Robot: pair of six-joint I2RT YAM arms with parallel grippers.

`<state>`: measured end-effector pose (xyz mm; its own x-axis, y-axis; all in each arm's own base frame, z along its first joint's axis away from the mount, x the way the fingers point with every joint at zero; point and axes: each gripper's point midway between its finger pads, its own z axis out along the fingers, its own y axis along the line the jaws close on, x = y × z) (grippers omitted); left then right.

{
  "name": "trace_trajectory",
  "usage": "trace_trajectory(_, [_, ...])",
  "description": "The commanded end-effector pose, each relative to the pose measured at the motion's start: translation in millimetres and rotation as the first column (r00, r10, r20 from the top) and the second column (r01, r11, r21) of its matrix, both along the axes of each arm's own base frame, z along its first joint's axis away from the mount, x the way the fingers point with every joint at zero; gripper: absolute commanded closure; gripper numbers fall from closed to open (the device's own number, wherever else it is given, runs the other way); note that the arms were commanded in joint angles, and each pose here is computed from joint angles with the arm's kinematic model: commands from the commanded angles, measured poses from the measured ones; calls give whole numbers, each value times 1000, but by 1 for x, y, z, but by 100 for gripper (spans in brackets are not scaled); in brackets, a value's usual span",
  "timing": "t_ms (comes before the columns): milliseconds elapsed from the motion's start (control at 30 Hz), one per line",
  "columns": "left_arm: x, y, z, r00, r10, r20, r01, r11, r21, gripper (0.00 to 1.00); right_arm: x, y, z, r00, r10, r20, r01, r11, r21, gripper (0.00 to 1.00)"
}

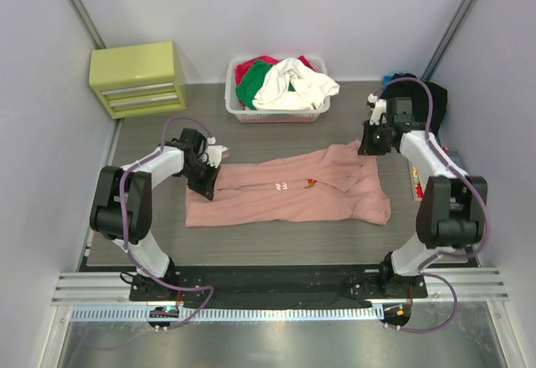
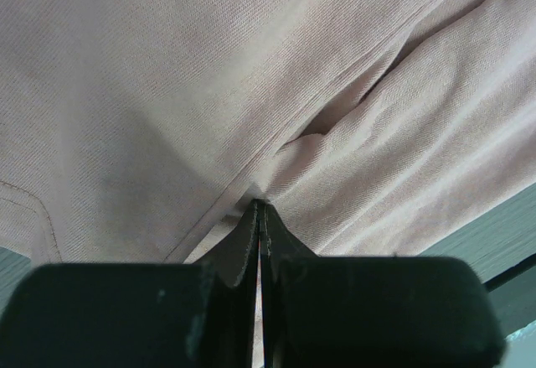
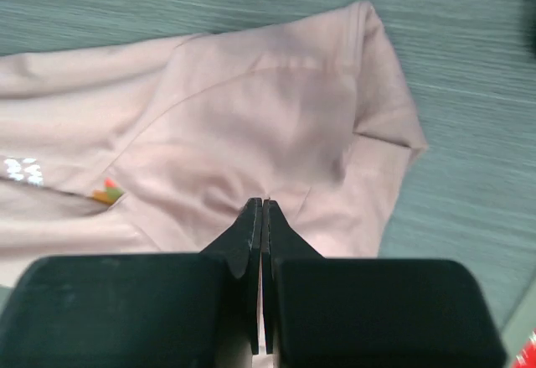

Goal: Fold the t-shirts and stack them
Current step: Fold the other side of the tshirt into a rectangle

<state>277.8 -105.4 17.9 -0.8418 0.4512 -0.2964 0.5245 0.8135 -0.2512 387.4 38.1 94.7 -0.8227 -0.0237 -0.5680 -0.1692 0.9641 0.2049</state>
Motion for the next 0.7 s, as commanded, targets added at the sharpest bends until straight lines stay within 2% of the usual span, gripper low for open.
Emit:
trace_trajectory(0, [2, 3, -1, 1000, -22, 8, 22, 1000, 21, 100, -23, 0, 56, 991, -16, 134, 15, 1000, 9, 99])
trace_trajectory(67, [3, 2, -2, 1000, -23, 6, 23, 1000, 19, 100, -35, 2, 58, 993, -12, 119, 10, 1000, 18, 95])
trace_trajectory(133, [4, 1, 0, 1000, -23, 8, 23, 1000, 15, 100, -42, 4, 62, 992, 3, 123, -5, 1000, 22, 73])
trace_trajectory(167, [3, 1, 0, 1000, -23, 7, 23, 1000, 15, 100, -44, 5, 61, 992, 8, 123, -11, 1000, 21, 54])
trace_trajectory(267, [2, 2, 0, 1000, -23, 5, 23, 1000, 17, 100, -40, 5, 59, 992, 16, 126, -18, 1000, 19, 38])
trace_trajectory(400, [2, 2, 0, 1000, -23, 7, 23, 1000, 18, 100, -14, -2, 43, 996, 2, 93, -3, 1000, 10, 35])
trace_trajectory(433, [2, 2, 0, 1000, -24, 10, 23, 1000, 21, 100, -6, -3, 27, 999, -3, 49, 2, 1000, 23, 36])
trace_trajectory(567, [1, 3, 3, 1000, -24, 20, 24, 999, 24, 100, 35, -14, 32, 996, -51, 78, 48, 998, 43, 41])
trace_trajectory(667, [1, 5, 2, 1000, -22, 22, 22, 999, 33, 100, 52, -14, 20, 997, -63, 41, 60, 996, 66, 41])
